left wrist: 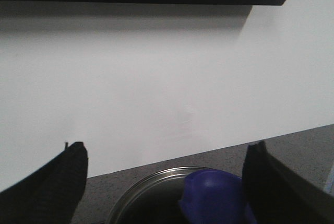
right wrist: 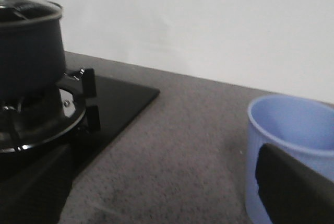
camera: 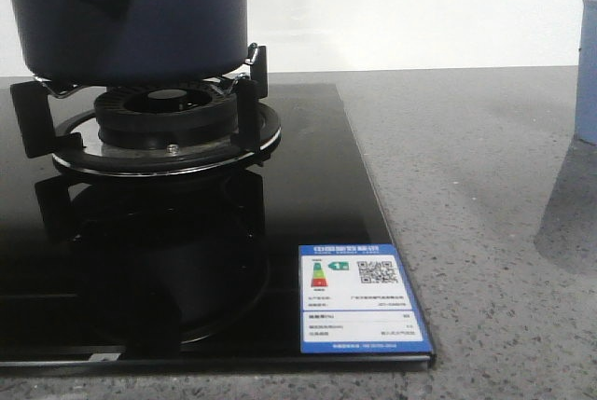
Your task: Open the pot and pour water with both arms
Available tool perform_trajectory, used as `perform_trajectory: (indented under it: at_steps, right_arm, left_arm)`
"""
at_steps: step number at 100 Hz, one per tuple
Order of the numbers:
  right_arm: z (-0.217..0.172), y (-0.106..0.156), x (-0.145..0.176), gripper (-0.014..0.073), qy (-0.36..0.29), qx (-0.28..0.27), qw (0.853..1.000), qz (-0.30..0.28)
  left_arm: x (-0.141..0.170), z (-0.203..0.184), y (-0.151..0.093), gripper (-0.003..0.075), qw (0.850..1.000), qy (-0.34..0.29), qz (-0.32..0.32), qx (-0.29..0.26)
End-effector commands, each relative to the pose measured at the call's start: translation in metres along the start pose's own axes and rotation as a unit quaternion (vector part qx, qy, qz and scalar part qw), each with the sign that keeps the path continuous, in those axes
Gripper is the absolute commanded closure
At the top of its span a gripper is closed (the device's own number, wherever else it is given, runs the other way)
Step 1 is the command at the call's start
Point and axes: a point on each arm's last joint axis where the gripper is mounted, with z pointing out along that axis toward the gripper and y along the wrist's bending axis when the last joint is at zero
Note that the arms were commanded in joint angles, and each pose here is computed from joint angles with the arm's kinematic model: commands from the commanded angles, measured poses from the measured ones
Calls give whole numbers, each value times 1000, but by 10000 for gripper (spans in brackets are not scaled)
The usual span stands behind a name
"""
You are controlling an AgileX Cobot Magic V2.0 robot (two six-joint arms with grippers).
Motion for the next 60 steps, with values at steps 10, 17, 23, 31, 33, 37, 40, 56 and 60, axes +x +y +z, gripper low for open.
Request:
perform_trajectory:
  at_steps: [10,17,23,31,33,37,40,56,60]
  right_arm:
    - [0,3,-49,140,-72,-24,997,-3]
    - [-1,3,-63,300,-92,-25,995,-11]
    - [-2,4,-71,417,-104,-29,994,-16]
    - [-3,6,-77,617,-116,-41,992,-19]
    - [-3,6,-77,643,-117,-44,992,-18]
    - [-4,7,-78,659,-119,-48,992,-10]
    - [-4,7,-77,657,-118,-50,992,-3]
    - [-6,10,-74,657,-116,-60,991,5]
    - [-8,11,-67,657,-109,-60,992,0]
  left_arm:
    - [-31,-35,15,281,998,-46,3,-30]
    - [-33,-44,17,398,998,-51,4,-36]
    - [-33,-52,17,505,998,-58,4,-39]
    - [-28,-62,17,665,997,-59,6,-39]
    - [-28,-65,17,702,997,-62,7,-39]
    - [-24,-71,16,734,997,-62,13,-40]
    - [-20,-75,16,736,997,-61,15,-40]
    - [11,-106,18,736,994,-89,15,-55]
    - [22,-116,18,736,993,-99,12,-59]
